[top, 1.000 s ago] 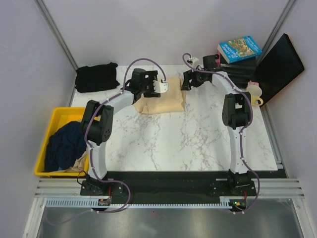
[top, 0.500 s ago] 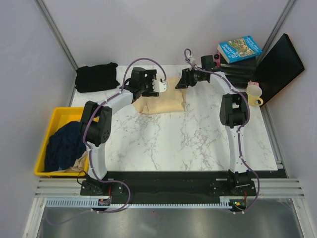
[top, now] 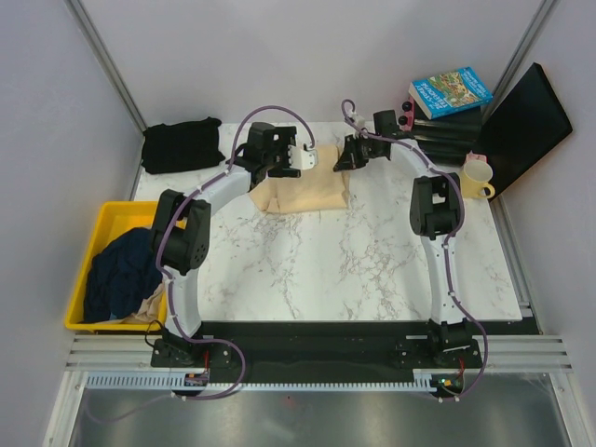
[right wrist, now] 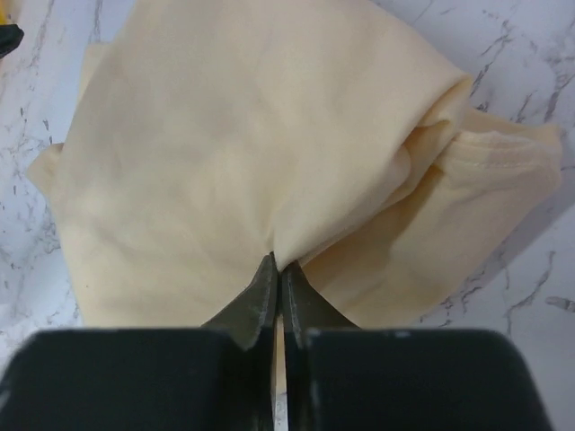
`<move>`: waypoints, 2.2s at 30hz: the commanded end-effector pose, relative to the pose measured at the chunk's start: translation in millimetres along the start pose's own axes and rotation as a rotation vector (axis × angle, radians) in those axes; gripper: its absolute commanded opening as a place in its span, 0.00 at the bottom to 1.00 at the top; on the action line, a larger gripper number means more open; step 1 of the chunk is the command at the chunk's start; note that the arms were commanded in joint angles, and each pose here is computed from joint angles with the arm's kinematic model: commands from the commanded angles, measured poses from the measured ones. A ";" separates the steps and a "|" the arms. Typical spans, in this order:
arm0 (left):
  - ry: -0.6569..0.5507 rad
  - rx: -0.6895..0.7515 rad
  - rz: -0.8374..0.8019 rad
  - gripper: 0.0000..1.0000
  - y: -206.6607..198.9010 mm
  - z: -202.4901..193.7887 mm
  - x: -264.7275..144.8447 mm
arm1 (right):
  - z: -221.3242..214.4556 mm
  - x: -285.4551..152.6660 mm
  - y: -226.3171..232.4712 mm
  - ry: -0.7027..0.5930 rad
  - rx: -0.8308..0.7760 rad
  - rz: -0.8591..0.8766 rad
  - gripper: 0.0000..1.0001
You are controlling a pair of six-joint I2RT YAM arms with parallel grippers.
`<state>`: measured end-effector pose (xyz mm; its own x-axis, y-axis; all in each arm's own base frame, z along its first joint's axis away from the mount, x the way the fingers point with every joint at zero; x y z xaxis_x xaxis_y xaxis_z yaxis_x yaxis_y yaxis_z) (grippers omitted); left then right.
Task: Fold and stack the t-shirts
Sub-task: Put the neatly folded tshirt into the corner of the board with the left arm
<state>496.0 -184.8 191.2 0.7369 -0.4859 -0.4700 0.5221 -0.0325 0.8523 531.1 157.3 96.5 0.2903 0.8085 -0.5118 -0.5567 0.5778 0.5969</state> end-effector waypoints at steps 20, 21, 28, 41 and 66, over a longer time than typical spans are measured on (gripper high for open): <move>-0.051 0.003 0.020 1.00 -1.5 16.0 3.1 | 31.8 -58.9 25.6 -0.031 -0.250 -0.236 0.00; -0.049 0.005 0.022 1.00 -1.2 16.5 3.6 | 29.2 -57.9 23.0 -0.021 -0.254 -0.242 0.00; -0.045 0.012 0.027 1.00 -0.3 17.3 4.8 | 16.3 -62.5 10.6 0.021 -0.283 -0.349 0.00; 0.076 -0.073 0.028 1.00 -6.0 -3.2 14.4 | 39.4 -84.7 13.1 0.007 -0.381 -0.492 0.68; 0.046 -1.031 -0.617 1.00 -10.6 -30.9 -38.7 | 16.6 -23.6 75.6 0.091 -0.423 -0.187 0.66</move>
<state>497.2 -136.3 175.3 0.3292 -0.4818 -0.8121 0.9224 0.3483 0.1672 505.0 173.4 174.9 0.4347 0.6225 -0.6508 -0.7416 0.6574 0.1335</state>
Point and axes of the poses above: each gripper's point midway between its finger pads, its own x axis out along the fingers, its own y axis along the line the jaws close on, z = x × y, the point moved 8 cm from there along -x, back along the fingers, and after that the axes turned 8 degrees about x, right-handed, at the moved point
